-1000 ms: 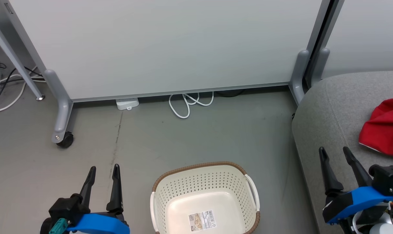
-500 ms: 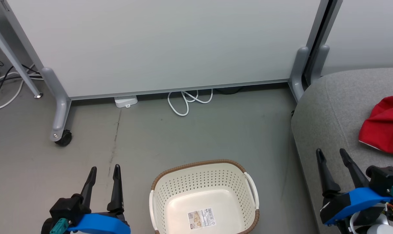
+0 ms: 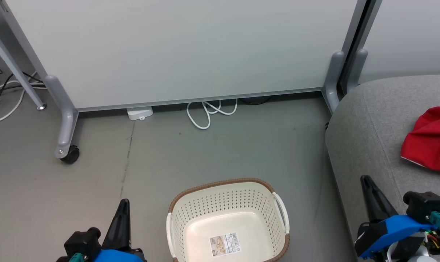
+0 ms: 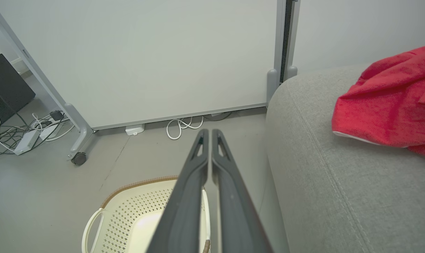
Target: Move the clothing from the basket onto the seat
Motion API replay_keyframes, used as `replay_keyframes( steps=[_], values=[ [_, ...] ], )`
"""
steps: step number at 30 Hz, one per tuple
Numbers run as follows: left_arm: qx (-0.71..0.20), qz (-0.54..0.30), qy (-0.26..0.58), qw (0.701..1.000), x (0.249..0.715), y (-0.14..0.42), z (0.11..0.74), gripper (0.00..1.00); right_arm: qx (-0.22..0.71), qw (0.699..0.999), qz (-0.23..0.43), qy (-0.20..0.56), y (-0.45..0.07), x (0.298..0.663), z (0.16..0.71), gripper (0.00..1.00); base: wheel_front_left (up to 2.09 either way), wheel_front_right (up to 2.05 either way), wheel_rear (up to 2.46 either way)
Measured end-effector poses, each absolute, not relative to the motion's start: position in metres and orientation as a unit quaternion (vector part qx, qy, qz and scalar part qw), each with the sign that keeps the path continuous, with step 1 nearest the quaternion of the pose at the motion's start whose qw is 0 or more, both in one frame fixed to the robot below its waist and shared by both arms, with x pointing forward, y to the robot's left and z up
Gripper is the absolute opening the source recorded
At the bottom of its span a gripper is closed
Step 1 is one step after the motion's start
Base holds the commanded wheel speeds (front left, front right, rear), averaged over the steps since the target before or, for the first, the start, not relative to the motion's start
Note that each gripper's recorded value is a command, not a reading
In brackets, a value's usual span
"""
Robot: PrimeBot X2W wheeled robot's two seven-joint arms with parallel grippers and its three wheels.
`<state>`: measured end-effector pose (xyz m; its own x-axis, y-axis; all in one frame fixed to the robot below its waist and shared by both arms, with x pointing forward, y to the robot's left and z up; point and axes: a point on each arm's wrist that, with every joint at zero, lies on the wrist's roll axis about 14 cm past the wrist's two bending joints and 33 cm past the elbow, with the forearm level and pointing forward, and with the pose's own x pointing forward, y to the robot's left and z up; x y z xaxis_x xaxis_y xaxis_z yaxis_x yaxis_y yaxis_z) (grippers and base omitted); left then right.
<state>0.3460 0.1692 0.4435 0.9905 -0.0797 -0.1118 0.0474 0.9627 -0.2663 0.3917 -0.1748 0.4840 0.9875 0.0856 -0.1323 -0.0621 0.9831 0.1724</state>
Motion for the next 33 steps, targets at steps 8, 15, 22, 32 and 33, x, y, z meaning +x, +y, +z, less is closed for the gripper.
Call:
replay_keyframes(
  steps=[8,15,22,32,33],
  values=[
    [-0.189,-0.011,0.078,0.979,0.343,0.174,0.436,0.0,0.147,0.985,0.027,0.082,-0.177,0.389,0.476,0.0,0.0,0.0,0.0],
    [-0.243,0.009,0.079,0.967,0.345,0.181,0.438,0.0,0.209,0.975,0.022,0.078,-0.178,0.388,0.478,0.0,0.0,0.0,0.0],
    [-0.295,0.023,0.078,0.952,0.348,0.185,0.44,0.0,0.264,0.961,0.018,0.077,-0.179,0.388,0.478,0.0,0.0,0.0,0.0],
    [-0.359,0.035,0.069,0.93,0.355,0.19,0.447,0.0,0.336,0.939,0.011,0.071,-0.18,0.387,0.48,0.0,0.0,0.0,0.0],
    [-0.365,0.036,0.068,0.928,0.355,0.19,0.448,0.0,0.343,0.937,0.011,0.071,-0.18,0.387,0.48,0.0,0.0,0.0,0.0]
  ],
)
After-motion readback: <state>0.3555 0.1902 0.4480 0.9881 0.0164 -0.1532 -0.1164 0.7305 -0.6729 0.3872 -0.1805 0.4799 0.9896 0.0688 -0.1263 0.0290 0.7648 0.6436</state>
